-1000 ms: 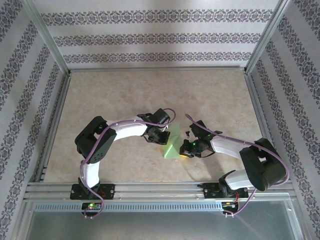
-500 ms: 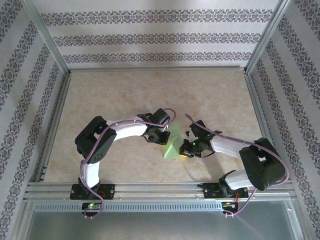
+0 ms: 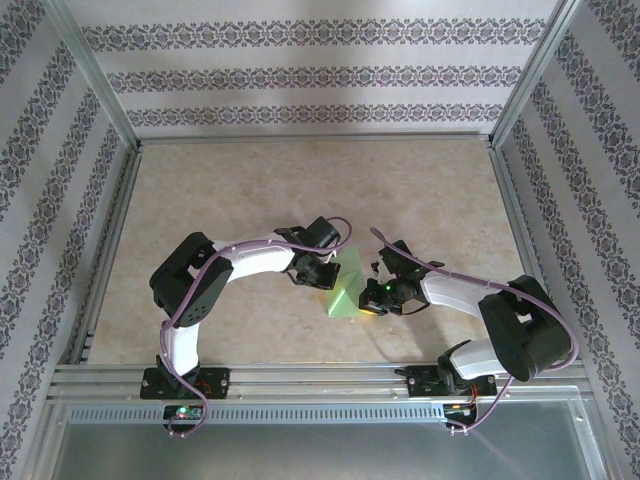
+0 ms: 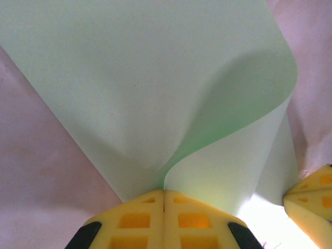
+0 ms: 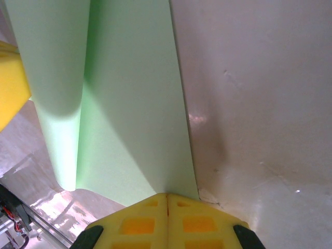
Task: Fold a paper plane with a square sheet of paper (fold left side to right side)
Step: Fold the triangle a second time at the center of the table.
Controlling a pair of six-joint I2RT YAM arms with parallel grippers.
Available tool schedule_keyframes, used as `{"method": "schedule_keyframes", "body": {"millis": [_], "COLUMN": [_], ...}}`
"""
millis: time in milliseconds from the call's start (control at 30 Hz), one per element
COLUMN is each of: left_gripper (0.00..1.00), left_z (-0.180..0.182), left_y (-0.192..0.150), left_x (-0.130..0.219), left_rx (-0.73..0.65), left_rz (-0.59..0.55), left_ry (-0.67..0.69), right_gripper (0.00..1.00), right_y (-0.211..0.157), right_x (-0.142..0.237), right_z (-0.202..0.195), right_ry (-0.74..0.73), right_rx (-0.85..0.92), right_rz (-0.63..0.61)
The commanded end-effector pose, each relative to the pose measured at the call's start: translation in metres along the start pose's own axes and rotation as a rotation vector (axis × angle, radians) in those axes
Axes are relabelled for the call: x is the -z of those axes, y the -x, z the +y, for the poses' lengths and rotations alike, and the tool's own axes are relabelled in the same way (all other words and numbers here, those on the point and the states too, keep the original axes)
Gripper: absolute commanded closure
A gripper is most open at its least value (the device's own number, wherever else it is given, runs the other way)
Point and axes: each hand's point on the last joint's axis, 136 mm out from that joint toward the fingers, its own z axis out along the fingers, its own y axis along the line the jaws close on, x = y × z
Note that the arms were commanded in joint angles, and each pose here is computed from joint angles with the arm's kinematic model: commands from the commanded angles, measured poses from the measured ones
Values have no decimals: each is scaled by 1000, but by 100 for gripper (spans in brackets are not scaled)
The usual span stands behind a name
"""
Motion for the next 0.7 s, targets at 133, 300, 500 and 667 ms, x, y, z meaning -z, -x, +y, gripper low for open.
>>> {"method": "schedule_keyframes", "body": {"millis": [133,300,500,667], "left_gripper": [100,100,100,100], "left_z": [-5,-7,-1,-2], "left_y": [13,10,8,9], "left_x": [6,9,9,6], "left_rx": [-30,-36,-31,-32], "left_rz": [-41,-39,-40,-35], "left_ry": [-31,-38,-16,-19], "right_gripper": [100,100,100,100], "right_y": [-16,-17,-16,-16], "right_x": [-9,-10,-9,-10], "right_z": [-44,-44,-44,-44], "right_ry": [-174,-174,-173,-174], "right_rx": [-47,-47,-47,-45], "right_rz": [36,37,35,37]}}
